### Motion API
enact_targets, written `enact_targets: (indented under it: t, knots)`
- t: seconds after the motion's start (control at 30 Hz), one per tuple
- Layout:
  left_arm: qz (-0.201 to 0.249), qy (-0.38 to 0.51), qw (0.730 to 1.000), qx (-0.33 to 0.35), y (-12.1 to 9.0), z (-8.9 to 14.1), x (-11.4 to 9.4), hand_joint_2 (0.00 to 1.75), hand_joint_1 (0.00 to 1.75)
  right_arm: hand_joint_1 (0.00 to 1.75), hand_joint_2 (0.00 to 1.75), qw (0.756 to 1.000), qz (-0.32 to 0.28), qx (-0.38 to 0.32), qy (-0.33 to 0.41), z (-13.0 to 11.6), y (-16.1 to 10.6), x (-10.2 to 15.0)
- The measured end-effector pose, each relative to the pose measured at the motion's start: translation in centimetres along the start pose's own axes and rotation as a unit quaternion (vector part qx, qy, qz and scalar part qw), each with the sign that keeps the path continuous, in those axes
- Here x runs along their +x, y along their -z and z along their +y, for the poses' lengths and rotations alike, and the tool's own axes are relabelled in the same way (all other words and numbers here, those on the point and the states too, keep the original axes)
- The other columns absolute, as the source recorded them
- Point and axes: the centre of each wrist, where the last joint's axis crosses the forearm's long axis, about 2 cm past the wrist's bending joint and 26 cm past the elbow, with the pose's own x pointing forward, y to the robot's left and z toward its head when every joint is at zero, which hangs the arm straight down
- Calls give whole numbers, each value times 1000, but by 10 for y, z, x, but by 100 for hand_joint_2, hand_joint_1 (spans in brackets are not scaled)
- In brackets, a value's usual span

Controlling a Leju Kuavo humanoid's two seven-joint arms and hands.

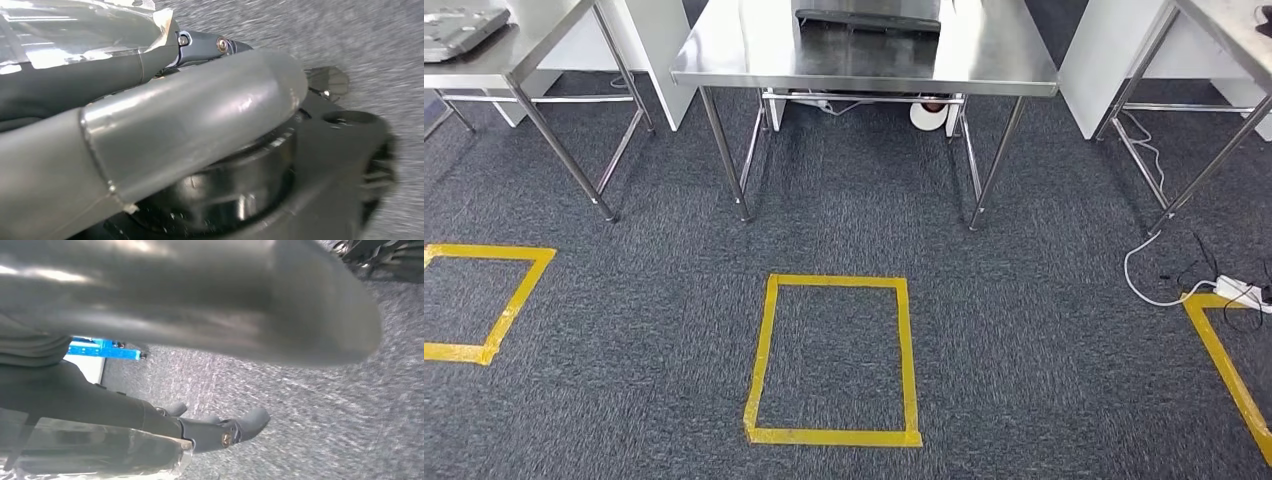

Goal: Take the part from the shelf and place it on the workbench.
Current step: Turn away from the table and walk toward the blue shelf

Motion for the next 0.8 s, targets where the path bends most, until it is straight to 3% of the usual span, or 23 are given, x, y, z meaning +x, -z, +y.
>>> enact_targets:
  t: [0.8]
  knots:
    - [-3,28,1000,8,3,0,10,0,0,0,0,1000,6,-12,-24,0,0,-2]
